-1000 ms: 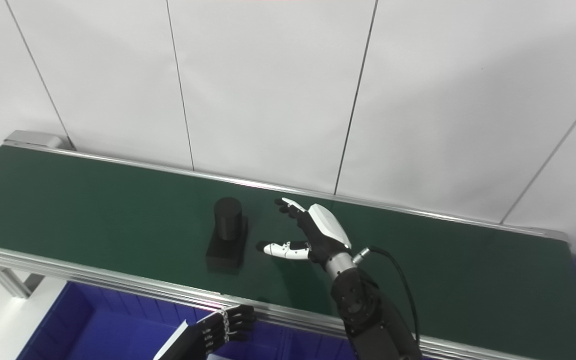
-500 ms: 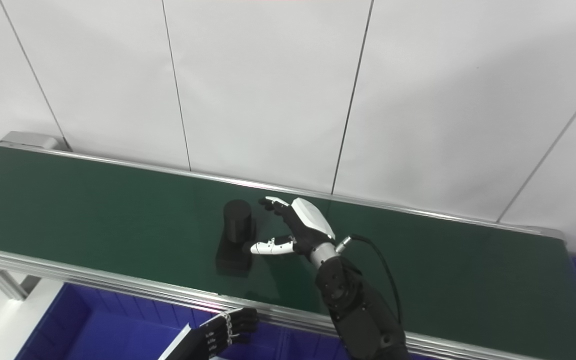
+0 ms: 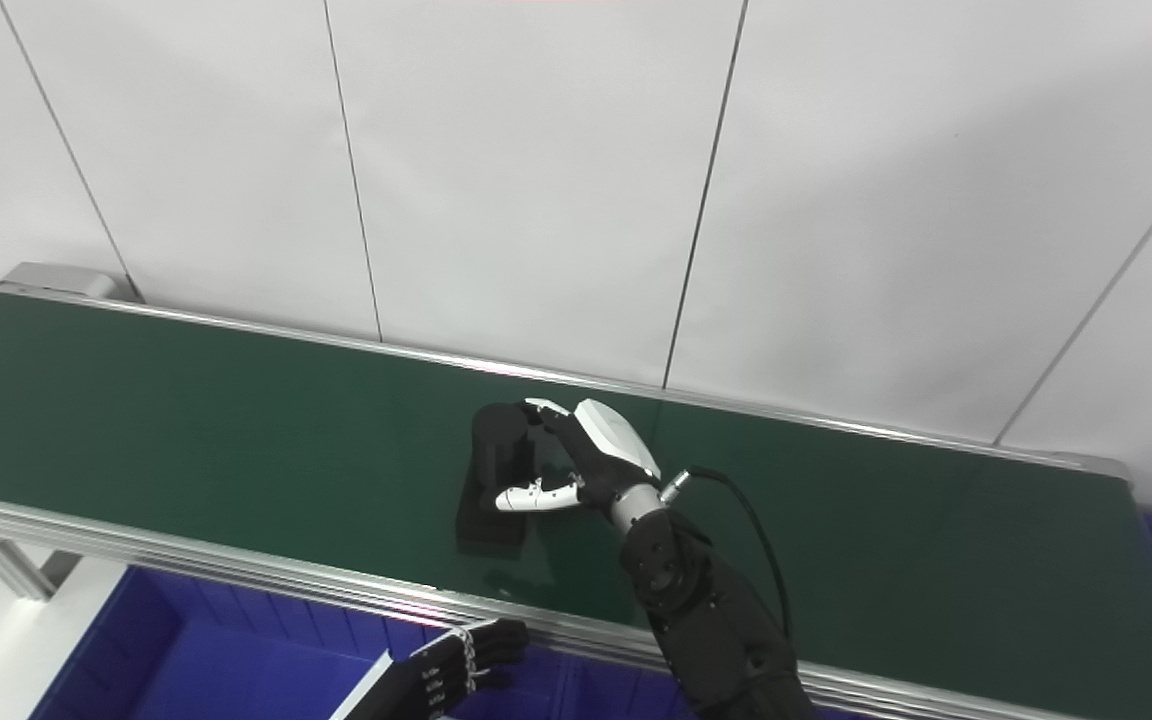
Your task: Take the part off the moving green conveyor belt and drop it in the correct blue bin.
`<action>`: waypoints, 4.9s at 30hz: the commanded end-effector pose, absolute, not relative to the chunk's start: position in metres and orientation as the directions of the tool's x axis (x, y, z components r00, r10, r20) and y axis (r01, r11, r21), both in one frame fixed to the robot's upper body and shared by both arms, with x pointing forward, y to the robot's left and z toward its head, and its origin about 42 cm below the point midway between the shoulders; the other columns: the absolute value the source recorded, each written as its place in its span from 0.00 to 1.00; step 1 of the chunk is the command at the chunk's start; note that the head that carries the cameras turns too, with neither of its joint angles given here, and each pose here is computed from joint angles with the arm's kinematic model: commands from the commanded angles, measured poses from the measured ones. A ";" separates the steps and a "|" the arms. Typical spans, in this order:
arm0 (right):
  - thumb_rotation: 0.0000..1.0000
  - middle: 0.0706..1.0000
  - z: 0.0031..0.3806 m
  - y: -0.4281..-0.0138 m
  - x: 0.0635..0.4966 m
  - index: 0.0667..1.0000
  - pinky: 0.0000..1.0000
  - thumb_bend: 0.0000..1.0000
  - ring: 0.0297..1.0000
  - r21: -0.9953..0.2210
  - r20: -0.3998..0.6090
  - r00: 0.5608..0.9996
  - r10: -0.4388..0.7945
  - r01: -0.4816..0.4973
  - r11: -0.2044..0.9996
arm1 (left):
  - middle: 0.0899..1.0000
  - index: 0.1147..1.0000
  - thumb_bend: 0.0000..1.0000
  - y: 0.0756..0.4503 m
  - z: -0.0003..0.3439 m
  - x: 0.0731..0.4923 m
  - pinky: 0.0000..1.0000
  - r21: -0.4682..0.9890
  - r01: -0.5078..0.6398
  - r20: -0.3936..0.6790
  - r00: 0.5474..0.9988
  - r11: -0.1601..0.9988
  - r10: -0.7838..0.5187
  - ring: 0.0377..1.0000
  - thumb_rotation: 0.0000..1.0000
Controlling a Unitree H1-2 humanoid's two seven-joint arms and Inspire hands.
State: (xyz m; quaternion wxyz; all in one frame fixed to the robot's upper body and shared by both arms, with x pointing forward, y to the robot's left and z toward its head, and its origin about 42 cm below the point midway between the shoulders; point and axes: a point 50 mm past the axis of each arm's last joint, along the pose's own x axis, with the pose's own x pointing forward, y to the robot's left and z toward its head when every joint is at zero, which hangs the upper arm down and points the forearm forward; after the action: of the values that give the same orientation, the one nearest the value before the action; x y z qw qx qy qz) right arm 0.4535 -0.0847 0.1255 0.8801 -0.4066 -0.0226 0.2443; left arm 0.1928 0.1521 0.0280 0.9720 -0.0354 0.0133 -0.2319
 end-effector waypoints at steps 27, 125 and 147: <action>0.00 0.47 0.157 -0.074 0.467 0.45 0.43 0.50 0.44 -0.611 0.226 0.890 0.396 -0.188 0.769 | 0.82 0.79 0.93 0.153 0.041 0.193 0.78 -0.062 0.445 0.048 0.896 0.894 -0.442 0.81 0.47; 0.00 0.47 0.220 -0.196 0.194 0.48 0.36 0.50 0.44 -0.477 0.371 0.917 0.149 0.050 0.877 | 0.74 0.77 0.99 0.200 0.082 0.203 0.72 -0.084 0.421 0.084 0.906 0.903 -0.414 0.75 0.54; 0.00 0.47 0.152 -0.203 0.195 0.48 0.38 0.50 0.43 -0.567 0.206 0.979 0.009 0.112 0.816 | 0.74 0.77 0.99 0.237 0.076 0.209 0.74 -0.080 0.422 0.072 0.906 0.903 -0.417 0.73 0.53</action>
State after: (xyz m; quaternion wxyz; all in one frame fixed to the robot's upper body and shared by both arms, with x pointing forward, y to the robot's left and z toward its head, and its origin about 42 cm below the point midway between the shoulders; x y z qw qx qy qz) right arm 0.1906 -0.2039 0.1401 0.9520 -0.3006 -0.0547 -0.0171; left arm 0.2039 0.2319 0.0651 0.9764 -0.0519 -0.0005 -0.2095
